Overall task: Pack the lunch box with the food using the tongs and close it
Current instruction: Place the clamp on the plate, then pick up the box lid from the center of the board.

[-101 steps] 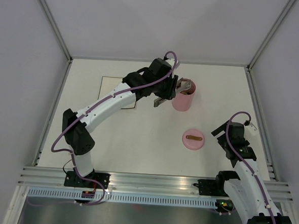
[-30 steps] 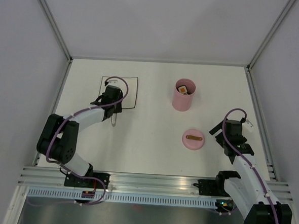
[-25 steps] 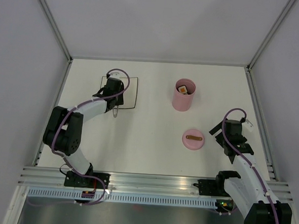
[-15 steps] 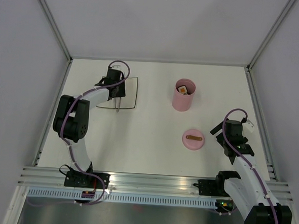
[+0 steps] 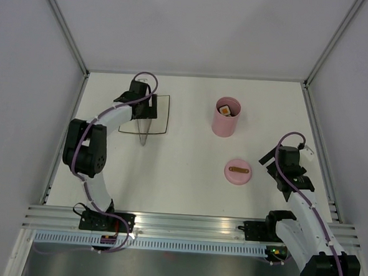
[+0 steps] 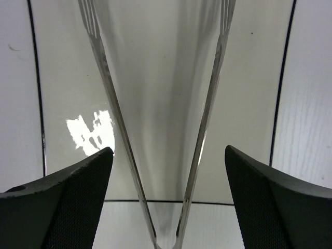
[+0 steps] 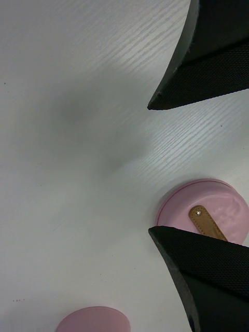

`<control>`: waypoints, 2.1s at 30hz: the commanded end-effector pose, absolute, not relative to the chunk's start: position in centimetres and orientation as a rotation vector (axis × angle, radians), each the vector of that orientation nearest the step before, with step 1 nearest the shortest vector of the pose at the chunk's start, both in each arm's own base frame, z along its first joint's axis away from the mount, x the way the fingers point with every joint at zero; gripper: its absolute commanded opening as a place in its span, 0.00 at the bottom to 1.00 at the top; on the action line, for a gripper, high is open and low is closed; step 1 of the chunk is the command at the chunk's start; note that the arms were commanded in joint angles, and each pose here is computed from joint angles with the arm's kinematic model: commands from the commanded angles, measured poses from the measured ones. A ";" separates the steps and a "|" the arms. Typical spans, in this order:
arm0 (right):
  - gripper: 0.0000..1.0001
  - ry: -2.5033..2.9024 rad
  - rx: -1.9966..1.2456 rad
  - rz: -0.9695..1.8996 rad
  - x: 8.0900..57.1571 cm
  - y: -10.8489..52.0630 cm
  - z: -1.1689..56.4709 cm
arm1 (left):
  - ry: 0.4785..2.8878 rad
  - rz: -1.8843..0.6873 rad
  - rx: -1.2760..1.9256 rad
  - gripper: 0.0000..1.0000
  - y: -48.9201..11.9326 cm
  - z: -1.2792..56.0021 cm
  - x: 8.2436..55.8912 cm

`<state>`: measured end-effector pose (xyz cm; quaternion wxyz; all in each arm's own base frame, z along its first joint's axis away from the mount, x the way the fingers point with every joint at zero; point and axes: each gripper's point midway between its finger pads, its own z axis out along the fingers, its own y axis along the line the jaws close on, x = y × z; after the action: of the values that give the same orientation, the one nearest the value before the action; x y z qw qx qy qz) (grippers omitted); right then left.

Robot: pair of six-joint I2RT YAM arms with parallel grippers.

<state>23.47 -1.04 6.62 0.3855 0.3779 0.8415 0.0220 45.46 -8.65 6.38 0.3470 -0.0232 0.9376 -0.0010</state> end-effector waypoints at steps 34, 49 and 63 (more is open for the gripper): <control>0.85 2.378 0.715 0.235 24.0 8.4 10.4 | 2.209 -0.675 0.288 0.89 -22.4 22.8 27.8; 0.84 2.335 1.365 0.241 22.6 10.9 8.6 | 2.262 -0.583 0.367 0.86 -26.1 19.8 26.5; 0.80 2.178 1.745 0.266 23.6 11.9 6.7 | 2.266 -0.516 0.420 0.87 -24.4 18.8 25.3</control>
<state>23.12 11.42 6.83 0.1824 0.5714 0.7952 0.0891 25.24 -24.95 17.44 0.3537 0.1636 0.8976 -0.2059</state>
